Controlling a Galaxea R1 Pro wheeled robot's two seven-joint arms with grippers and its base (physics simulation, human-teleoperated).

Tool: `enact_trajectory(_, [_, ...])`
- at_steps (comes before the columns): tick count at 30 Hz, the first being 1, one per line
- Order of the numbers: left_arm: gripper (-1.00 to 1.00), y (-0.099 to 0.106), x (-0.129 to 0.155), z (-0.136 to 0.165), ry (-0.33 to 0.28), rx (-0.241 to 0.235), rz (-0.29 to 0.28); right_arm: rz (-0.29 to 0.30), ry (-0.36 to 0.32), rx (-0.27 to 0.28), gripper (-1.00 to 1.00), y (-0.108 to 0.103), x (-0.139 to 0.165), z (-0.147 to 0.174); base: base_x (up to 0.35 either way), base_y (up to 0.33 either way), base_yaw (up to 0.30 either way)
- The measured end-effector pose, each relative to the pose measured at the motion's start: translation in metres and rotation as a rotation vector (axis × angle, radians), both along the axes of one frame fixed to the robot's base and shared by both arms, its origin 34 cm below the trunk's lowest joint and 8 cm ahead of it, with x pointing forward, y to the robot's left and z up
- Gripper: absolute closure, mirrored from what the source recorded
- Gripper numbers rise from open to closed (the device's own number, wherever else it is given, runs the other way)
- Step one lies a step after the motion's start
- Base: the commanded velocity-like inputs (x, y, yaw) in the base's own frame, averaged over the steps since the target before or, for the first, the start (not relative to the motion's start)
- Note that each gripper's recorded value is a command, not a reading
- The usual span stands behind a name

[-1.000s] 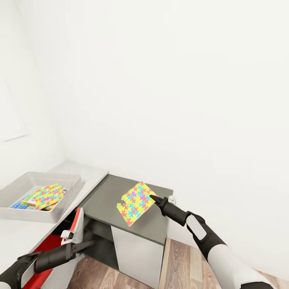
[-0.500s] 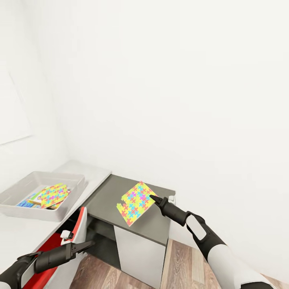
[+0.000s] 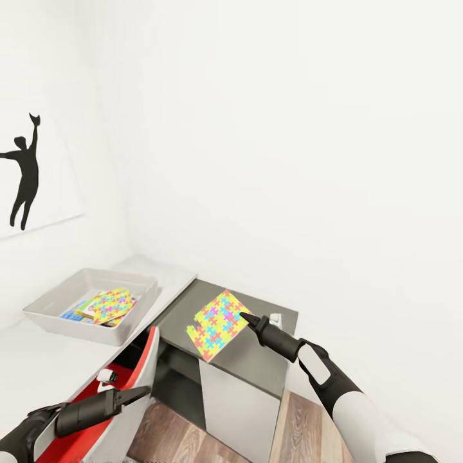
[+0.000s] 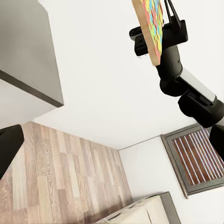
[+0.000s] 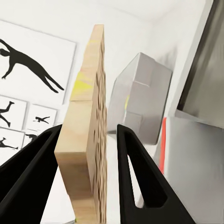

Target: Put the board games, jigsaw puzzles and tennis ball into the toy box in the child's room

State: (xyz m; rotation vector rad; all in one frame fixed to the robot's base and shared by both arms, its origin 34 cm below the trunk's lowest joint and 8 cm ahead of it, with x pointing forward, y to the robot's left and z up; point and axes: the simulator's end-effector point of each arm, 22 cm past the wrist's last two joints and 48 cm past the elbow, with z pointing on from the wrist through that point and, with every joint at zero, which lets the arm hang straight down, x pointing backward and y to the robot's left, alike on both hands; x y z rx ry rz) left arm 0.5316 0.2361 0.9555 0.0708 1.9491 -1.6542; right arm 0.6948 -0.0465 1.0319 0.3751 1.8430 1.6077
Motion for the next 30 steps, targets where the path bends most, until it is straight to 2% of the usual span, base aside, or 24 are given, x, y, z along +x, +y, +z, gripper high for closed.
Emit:
enact_trajectory(10, [-1.0, 0.001, 0.001, 0.004, -0.007, 0.001, 0.003, 0.001, -0.008, 0.0, 1.0, 0.0, 0.0, 0.005, 0.0, 0.0, 0.256])
enact_trajectory(16, [-1.0, 0.01, 0.002, 0.008, -0.014, 0.004, 0.013, 0.001, -0.013, -0.001, 1.0, 0.0, 0.0, 0.007, 0.0, 0.0, 0.244])
enact_trajectory(21, [-1.0, 0.029, 0.002, 0.012, -0.014, 0.015, 0.024, 0.0, -0.013, 0.0, 1.0, -0.001, 0.0, 0.008, 0.0, 0.0, 0.194])
enact_trajectory(25, [-1.0, 0.062, 0.005, 0.019, 0.034, 0.034, 0.061, 0.0, -0.013, 0.001, 1.0, -0.001, 0.0, 0.008, 0.0, 0.0, 0.18])
enact_trajectory(27, [-1.0, 0.075, 0.011, 0.03, 0.037, 0.033, 0.076, 0.0, -0.013, 0.001, 1.0, -0.001, 0.0, 0.008, 0.0, 0.0, 0.176])
enact_trajectory(30, [-1.0, 0.087, 0.03, 0.064, 0.029, -0.008, 0.104, -0.002, -0.013, -0.003, 1.0, -0.004, 0.0, 0.008, 0.0, 0.0, 0.171])
